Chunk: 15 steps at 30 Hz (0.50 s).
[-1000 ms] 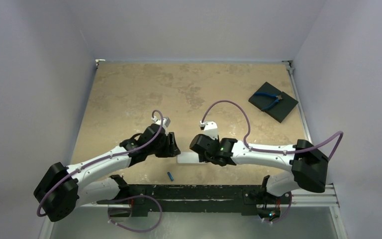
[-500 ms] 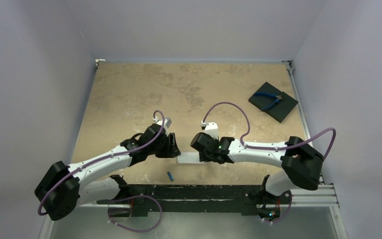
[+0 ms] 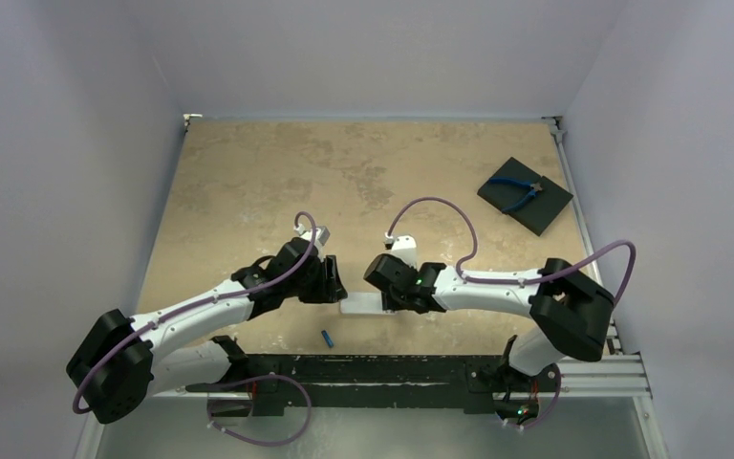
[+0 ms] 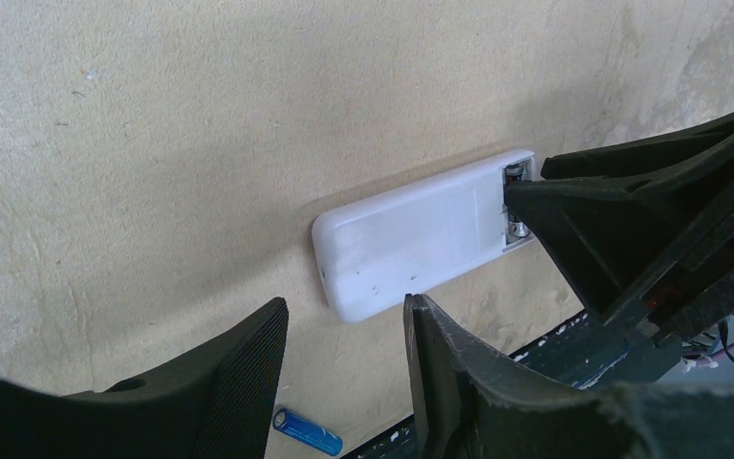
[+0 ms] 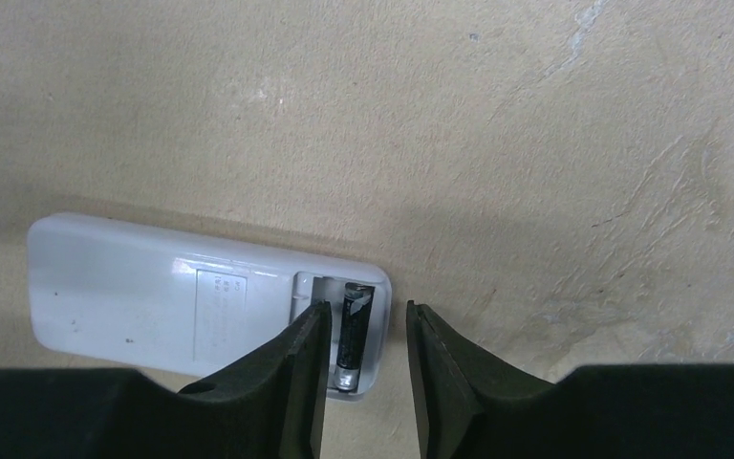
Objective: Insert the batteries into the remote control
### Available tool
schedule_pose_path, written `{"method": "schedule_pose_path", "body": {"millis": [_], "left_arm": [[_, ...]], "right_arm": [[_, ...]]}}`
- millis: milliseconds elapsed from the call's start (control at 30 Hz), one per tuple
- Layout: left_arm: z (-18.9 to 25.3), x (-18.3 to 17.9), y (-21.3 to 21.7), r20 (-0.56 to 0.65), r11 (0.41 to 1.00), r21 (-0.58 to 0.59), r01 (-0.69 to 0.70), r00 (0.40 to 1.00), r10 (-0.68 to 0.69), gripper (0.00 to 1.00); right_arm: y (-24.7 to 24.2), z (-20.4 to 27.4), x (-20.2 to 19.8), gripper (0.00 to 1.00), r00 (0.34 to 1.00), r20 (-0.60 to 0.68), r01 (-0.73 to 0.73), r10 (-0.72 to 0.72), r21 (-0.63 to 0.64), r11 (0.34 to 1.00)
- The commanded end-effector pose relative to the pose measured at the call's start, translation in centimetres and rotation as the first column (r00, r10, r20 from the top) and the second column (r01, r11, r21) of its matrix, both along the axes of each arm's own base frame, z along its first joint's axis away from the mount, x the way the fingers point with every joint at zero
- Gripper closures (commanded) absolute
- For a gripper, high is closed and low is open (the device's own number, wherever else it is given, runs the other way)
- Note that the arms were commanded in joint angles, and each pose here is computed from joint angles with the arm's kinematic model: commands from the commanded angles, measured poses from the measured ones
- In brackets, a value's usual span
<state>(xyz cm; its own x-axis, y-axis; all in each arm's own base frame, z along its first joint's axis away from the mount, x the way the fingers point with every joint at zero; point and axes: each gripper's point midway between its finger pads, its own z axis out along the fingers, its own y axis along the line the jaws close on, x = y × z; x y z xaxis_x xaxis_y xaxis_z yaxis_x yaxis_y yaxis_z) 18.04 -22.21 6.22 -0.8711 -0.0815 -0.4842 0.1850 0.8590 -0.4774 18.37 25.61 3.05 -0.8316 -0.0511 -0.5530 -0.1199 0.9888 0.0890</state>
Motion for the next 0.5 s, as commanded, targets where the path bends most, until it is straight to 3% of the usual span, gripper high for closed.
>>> {"method": "schedule_pose_path", "body": {"millis": [0,300,467], "left_arm": [[0.34,0.16,-0.42,0.030,1.000,-0.022,0.022,0.999,-0.021,0.52],[0.33,0.12,-0.28,0.029,1.000,-0.019,0.018,0.999,-0.017,0.52],[0.44,0.10,-0.25,0.030,1.000,-0.021,0.016,0.999,-0.015,0.52]], "right_arm": [[-0.03,-0.41,0.12,0.59,1.000,-0.001,0.023,-0.023,0.011,1.000],[-0.40,-1.23,-0.23,0.65,1.000,-0.018,0.026,-0.026,-0.002,1.000],[-0.28,-1.30,-0.33,0.75,1.000,-0.022,0.023,-0.023,0.006,1.000]]}}
